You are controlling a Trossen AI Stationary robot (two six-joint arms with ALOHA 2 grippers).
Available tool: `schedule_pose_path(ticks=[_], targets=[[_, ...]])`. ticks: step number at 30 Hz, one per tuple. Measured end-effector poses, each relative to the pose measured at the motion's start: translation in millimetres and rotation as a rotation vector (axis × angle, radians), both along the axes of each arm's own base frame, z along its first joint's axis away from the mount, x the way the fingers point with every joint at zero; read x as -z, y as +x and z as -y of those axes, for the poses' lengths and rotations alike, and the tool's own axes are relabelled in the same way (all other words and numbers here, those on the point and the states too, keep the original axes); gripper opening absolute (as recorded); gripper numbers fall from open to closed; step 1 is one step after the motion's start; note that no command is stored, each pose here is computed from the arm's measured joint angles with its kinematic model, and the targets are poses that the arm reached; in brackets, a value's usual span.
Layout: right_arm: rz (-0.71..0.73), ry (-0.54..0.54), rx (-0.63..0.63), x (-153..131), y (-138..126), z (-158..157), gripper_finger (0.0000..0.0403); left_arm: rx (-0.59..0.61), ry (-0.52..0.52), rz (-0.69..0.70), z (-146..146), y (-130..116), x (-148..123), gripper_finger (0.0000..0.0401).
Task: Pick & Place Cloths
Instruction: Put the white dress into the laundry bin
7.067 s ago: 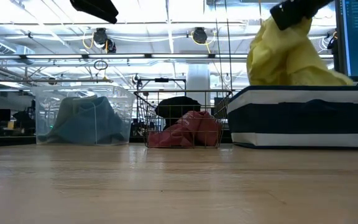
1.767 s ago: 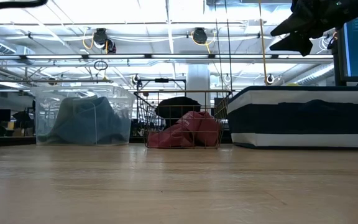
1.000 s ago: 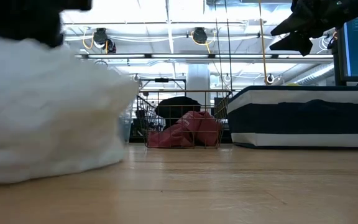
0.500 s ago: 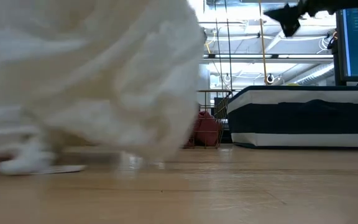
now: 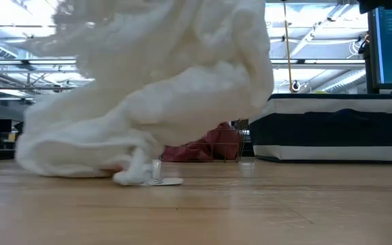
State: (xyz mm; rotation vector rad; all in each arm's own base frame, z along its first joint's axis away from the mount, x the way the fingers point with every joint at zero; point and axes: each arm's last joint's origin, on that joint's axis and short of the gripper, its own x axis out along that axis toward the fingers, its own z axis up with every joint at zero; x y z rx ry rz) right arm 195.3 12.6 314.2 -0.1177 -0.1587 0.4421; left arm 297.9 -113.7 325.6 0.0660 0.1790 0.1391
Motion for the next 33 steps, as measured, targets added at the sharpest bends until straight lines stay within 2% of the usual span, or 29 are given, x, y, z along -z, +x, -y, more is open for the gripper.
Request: schedule_pose_path(ticks=[4,11,15,28,33], targets=[[0.023,-0.123,-0.01,9,12,-8,0.0254,-0.036,0.007,0.02,-11,4,-2,0.0008],[-0.037,-0.22,0.136,28,31,-18,0.0254,-0.063,0.01,0.032,-23,9,-4,0.0008],[-0.053,-0.238,0.171,35,38,-24,0.026,-0.061,0.005,0.031,-29,11,-4,0.0008],[0.05,-0.21,0.182,41,61,-34,0.0316,-0.039,-0.003,0.069,-37,14,-8,0.0008],[0.053,-0.215,0.184,40,77,-37,0.0329,0.016,-0.012,0.121,-35,18,-10,0.0008]])
